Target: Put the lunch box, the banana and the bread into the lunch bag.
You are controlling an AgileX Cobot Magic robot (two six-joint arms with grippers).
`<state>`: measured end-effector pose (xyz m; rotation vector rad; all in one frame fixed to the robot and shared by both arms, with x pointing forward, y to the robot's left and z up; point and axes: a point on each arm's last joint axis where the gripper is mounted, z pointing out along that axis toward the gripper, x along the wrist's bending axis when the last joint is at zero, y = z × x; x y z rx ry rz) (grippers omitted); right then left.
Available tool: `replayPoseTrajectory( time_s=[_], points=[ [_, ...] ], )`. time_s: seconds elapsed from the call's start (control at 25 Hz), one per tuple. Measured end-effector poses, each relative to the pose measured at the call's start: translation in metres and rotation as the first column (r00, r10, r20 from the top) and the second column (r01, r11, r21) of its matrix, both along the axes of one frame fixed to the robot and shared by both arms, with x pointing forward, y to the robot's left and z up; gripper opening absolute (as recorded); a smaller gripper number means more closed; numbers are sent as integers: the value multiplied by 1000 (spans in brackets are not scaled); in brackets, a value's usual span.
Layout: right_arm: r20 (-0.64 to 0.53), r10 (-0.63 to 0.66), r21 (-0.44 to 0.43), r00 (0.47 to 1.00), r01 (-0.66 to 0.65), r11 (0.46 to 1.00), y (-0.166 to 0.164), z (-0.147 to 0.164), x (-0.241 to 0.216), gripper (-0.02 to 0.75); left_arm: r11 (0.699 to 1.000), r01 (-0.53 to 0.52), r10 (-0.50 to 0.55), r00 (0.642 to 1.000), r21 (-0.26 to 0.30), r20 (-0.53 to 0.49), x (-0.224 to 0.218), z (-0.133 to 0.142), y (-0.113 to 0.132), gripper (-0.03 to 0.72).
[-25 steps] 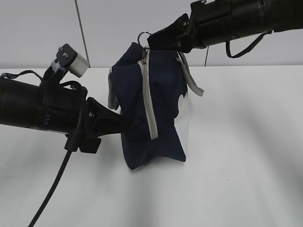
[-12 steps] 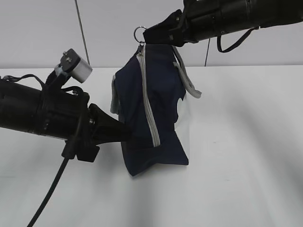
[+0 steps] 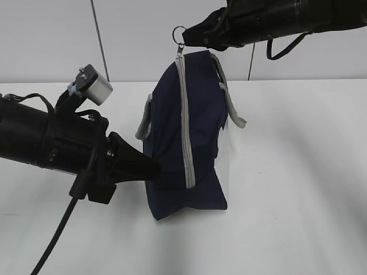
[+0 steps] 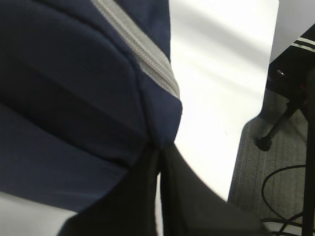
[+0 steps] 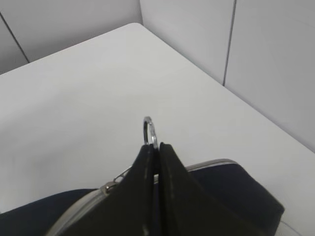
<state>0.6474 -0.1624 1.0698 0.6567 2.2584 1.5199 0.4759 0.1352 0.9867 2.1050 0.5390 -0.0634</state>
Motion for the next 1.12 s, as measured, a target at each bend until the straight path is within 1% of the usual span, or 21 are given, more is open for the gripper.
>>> replayPoseTrajectory(
  time_s=[0.36,0.56,0.72,0.88,1.12],
  points=[
    [40,-100,-21,994,100,995,-6,0,9,-16,1000,7,-7,999,-4,-34,-2,1,-1,-4],
    [55,-125,-6,991,125,992,-4,-4,24,-16,1000,29,-29,999,-4,-40,-3,1,-1,-4],
    [60,-126,-1,990,126,992,-1,-11,40,-16,999,51,-51,998,3,-49,-5,1,-1,-4],
    [72,-122,5,990,122,992,2,-16,55,-16,999,49,-48,997,13,-64,-6,0,0,-4],
    [45,-114,19,992,113,993,6,-32,69,-16,998,52,-50,996,20,-69,-6,-1,0,-4]
  ],
)
